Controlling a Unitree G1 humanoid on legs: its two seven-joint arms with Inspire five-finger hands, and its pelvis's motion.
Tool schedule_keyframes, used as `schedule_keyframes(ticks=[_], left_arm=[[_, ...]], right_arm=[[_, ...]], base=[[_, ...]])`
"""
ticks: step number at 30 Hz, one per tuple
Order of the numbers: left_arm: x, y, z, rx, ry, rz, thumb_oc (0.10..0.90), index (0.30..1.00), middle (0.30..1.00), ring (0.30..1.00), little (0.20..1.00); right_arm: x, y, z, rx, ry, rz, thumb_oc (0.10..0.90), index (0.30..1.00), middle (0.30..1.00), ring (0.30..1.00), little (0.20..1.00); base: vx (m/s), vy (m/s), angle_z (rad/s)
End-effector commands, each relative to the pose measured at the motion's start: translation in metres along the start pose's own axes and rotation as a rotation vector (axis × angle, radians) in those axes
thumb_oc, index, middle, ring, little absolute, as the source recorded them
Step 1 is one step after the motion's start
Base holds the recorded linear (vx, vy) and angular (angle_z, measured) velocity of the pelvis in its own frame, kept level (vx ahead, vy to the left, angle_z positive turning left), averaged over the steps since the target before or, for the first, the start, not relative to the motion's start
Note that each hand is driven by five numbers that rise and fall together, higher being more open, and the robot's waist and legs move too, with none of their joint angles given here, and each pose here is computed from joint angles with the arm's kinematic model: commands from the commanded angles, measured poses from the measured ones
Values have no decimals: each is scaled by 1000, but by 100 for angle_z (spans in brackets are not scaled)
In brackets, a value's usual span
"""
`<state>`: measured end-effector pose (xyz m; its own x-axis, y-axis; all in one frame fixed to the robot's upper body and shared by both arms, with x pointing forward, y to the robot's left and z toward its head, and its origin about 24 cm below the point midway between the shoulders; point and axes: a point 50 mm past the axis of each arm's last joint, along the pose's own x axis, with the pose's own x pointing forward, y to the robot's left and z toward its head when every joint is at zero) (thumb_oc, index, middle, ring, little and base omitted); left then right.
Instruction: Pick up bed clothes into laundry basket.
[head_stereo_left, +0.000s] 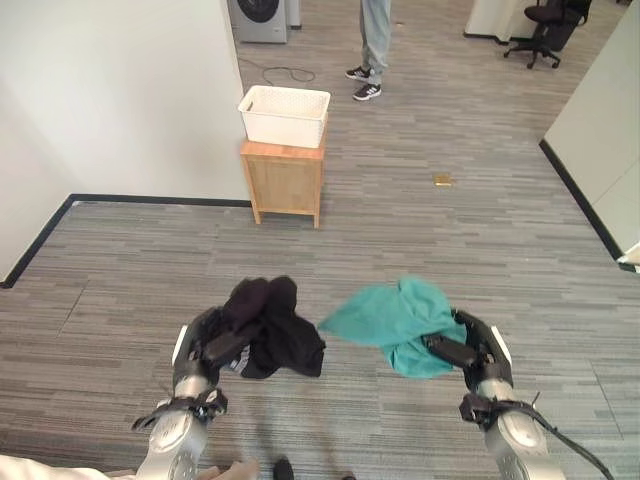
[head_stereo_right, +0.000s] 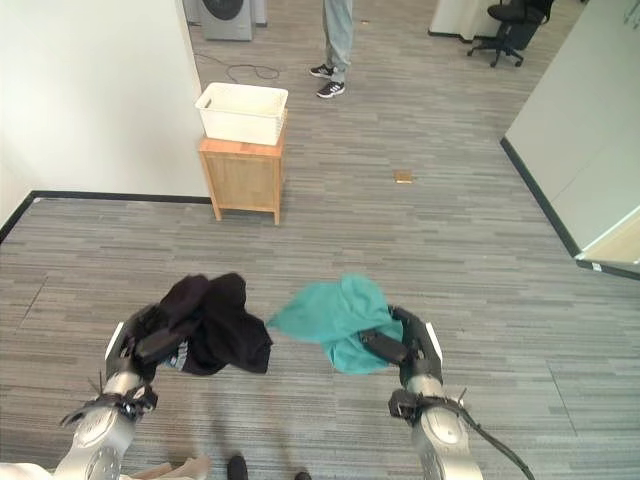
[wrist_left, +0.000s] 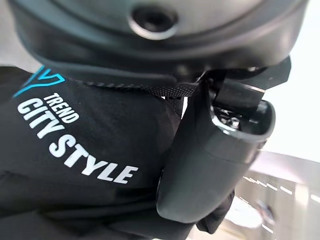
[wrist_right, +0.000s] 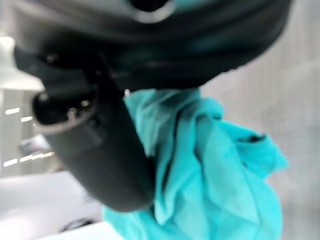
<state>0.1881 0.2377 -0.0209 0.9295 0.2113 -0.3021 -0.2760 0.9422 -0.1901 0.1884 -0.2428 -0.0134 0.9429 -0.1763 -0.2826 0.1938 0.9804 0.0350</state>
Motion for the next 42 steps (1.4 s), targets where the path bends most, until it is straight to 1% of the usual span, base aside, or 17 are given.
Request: schedule_keyframes(ticks=[1, 8, 12, 13, 18, 19, 20, 22, 25, 28, 32, 35, 39, 40, 42], left_arm=[[16, -2, 71, -3, -352, -16, 400, 300, 300, 300, 300], [19, -7, 87, 23, -417, -24, 400, 300, 300, 300, 300], [23, -17, 98, -19, -464, -58, 400, 300, 300, 300, 300], [27, -24, 103, -26, -480, -85, 400, 300, 300, 300, 300], [28, -32, 103, -39, -491, -117, 400, 300, 300, 300, 300], [27, -32, 102, -62, -495, -112, 400, 300, 300, 300, 300], [28, -31, 98, -166, -485, -78, 400, 300, 300, 300, 300], [28, -33, 97, -317, -484, -88, 400, 300, 300, 300, 300], [25, -24, 97, -254, -483, -51, 400, 300, 300, 300, 300], [25, -17, 92, -293, -470, -12, 400, 300, 300, 300, 300], [24, -16, 88, -322, -469, 20, 400, 300, 300, 300, 300], [22, -13, 90, -294, -483, 43, 400, 300, 300, 300, 300], [16, 1, 94, -258, -509, 83, 400, 300, 300, 300, 300], [11, 7, 97, -223, -525, 101, 400, 300, 300, 300, 300], [14, 4, 106, -197, -544, 98, 400, 300, 300, 300, 300]], right_arm=[[14, -4, 78, -6, -385, -14, 400, 300, 300, 300, 300], [17, 12, 84, 41, -421, 37, 400, 300, 300, 300, 300], [11, 1, 77, 58, -402, -4, 400, 300, 300, 300, 300], [6, -10, 74, 60, -398, -52, 400, 300, 300, 300, 300], [5, -16, 77, 41, -407, -65, 400, 300, 300, 300, 300], [8, -18, 77, 37, -406, -73, 400, 300, 300, 300, 300], [9, -16, 81, 26, -417, -59, 400, 300, 300, 300, 300], [9, -18, 86, 36, -441, -69, 400, 300, 300, 300, 300], [13, -23, 92, 39, -451, -109, 400, 300, 300, 300, 300], [14, -19, 99, 49, -482, -83, 400, 300, 300, 300, 300], [14, -16, 93, 21, -455, -69, 400, 300, 300, 300, 300], [16, -14, 91, -6, -437, -56, 400, 300, 300, 300, 300], [17, -7, 86, -12, -407, -16, 400, 300, 300, 300, 300], [18, -1, 84, -33, -394, 7, 400, 300, 300, 300, 300], [17, 3, 82, -34, -396, 10, 400, 300, 300, 300, 300]], base=[[37, 146, -36], [148, 86, -31], [448, -121, 13], [619, -232, 62], [452, -257, 73], [278, -272, 40], [404, -424, 21], [383, -482, 39], [380, -294, 7], [441, -96, -8], [552, 47, -22], [535, 31, -20], [660, 73, -39], [831, 172, -85], [579, 209, -104]])
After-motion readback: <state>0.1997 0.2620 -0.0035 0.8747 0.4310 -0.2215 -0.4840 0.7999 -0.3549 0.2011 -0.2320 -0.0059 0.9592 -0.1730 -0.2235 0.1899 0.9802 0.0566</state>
